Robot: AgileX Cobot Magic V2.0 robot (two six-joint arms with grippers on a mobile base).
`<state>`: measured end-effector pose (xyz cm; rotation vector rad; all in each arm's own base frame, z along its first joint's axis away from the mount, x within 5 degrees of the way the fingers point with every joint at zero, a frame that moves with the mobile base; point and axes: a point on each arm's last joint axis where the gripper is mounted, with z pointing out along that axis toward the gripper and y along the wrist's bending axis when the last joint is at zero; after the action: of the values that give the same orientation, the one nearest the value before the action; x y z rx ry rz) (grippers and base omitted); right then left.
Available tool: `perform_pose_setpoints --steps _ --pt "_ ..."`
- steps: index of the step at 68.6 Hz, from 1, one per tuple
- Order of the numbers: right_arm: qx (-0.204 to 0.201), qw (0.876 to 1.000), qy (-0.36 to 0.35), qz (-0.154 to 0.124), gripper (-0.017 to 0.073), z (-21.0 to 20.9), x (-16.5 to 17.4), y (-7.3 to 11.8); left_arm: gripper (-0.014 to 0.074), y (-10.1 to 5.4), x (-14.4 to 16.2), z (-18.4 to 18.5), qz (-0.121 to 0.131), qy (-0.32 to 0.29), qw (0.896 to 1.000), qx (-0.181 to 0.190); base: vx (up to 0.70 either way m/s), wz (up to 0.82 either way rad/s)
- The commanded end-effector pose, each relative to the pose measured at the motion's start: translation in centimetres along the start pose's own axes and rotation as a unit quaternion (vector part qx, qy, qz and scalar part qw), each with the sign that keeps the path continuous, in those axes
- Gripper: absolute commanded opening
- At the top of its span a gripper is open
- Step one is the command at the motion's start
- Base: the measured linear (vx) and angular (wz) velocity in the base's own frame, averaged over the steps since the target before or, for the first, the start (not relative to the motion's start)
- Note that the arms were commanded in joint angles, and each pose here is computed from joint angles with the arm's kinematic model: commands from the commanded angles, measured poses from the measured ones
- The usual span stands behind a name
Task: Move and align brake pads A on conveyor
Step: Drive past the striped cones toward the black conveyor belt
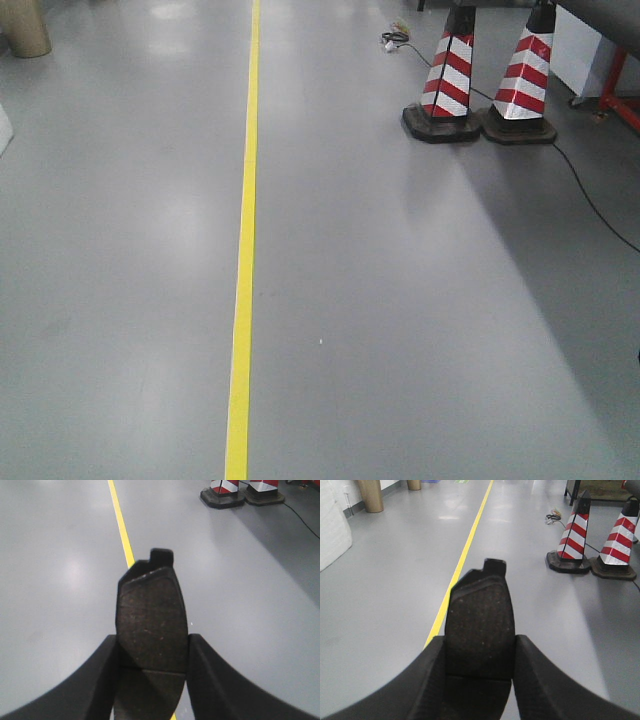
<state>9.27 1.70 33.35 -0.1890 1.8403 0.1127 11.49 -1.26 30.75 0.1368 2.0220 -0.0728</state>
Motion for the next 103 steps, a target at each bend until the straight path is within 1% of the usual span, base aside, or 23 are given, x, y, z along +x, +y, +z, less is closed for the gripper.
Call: perform_pose_setpoints --steps 1,52,103 --pt "0.008 0.998 -0.062 -0.004 -0.0007 -0.4 -1.81 -0.15 -0.0006 -0.02 -1.85 -0.48 -0.005 -0.062 0.998 0.0 0.79 -0.03" --pt "0.008 0.998 -0.061 -0.004 -0.0007 -0.4 -1.81 -0.15 -0.0006 -0.02 -1.85 -0.48 -0.005 -0.062 0.998 0.0 0.8 0.07" --pt "0.008 0.998 -0.062 -0.004 -0.0007 -0.39 -1.82 -0.15 -0.0006 -0.02 -1.83 -0.48 -0.005 -0.061 0.998 0.0 0.77 -0.03"
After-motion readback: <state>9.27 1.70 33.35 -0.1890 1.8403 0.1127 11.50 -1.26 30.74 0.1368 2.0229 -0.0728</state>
